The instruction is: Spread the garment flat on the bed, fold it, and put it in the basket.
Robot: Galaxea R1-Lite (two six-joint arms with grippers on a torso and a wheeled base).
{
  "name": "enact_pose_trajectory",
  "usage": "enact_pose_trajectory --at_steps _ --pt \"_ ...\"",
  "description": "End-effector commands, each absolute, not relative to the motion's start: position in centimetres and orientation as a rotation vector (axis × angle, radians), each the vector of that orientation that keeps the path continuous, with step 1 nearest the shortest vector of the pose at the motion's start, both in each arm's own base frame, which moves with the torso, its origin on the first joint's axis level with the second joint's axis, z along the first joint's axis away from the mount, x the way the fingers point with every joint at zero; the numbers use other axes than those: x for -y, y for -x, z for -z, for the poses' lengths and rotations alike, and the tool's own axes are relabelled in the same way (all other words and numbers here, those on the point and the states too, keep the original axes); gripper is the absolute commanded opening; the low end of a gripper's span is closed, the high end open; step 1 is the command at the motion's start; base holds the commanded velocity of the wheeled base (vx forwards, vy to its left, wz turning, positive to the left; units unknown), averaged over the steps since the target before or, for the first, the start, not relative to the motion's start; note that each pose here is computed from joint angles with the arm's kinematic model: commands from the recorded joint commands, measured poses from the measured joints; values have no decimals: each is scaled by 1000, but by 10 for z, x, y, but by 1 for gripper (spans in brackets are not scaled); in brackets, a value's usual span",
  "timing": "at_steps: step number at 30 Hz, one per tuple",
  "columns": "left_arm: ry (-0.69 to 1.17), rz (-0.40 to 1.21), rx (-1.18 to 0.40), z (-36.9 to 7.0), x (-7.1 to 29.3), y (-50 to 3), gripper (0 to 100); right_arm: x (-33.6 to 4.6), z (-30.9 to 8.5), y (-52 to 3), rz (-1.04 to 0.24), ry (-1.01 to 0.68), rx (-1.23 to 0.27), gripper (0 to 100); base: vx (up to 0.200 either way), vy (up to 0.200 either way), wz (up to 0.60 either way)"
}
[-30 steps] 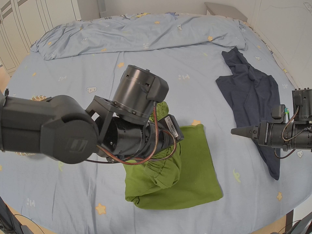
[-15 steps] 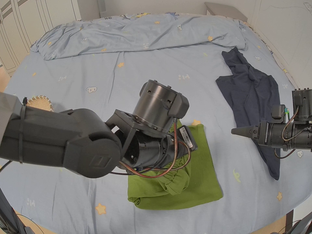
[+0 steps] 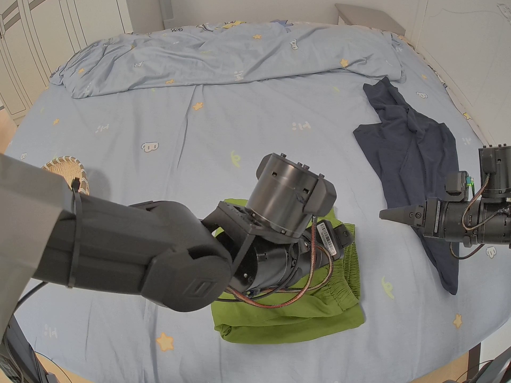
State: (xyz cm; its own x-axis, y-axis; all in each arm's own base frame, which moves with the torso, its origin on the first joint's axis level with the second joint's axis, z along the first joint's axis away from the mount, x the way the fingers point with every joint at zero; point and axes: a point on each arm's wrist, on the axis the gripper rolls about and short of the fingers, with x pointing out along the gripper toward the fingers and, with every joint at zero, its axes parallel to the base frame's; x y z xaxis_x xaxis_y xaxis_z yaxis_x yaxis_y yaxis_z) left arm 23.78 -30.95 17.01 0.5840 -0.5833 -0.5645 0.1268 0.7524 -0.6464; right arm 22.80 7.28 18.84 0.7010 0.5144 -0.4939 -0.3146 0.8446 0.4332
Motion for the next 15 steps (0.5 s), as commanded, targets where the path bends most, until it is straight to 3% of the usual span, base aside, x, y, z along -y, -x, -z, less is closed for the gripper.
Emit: enact_pose_trajectory --at_steps 1,6,8,10,11,15 --pt "603 422 -854 -171 300 -241 100 -73 -187 -228 -473 -330 -648 100 0 0 0" --pt "655 360 -845 -180 255 -253 100 -75 -187 -227 -483 -329 -652 100 0 0 0" --pt "731 360 -900 -183 199 -267 100 -78 -187 -224 -498 -325 -654 100 0 0 0" --pt "731 360 -900 -183 199 -267 100 -78 -187 -224 -498 -325 -654 100 0 0 0" --pt "776 354 -958 -173 160 -275 100 -84 -188 -221 -531 -325 -661 100 0 0 0" --pt "769 342 -971 -149 120 -284 100 -106 -185 -218 -615 -299 -687 100 0 0 0"
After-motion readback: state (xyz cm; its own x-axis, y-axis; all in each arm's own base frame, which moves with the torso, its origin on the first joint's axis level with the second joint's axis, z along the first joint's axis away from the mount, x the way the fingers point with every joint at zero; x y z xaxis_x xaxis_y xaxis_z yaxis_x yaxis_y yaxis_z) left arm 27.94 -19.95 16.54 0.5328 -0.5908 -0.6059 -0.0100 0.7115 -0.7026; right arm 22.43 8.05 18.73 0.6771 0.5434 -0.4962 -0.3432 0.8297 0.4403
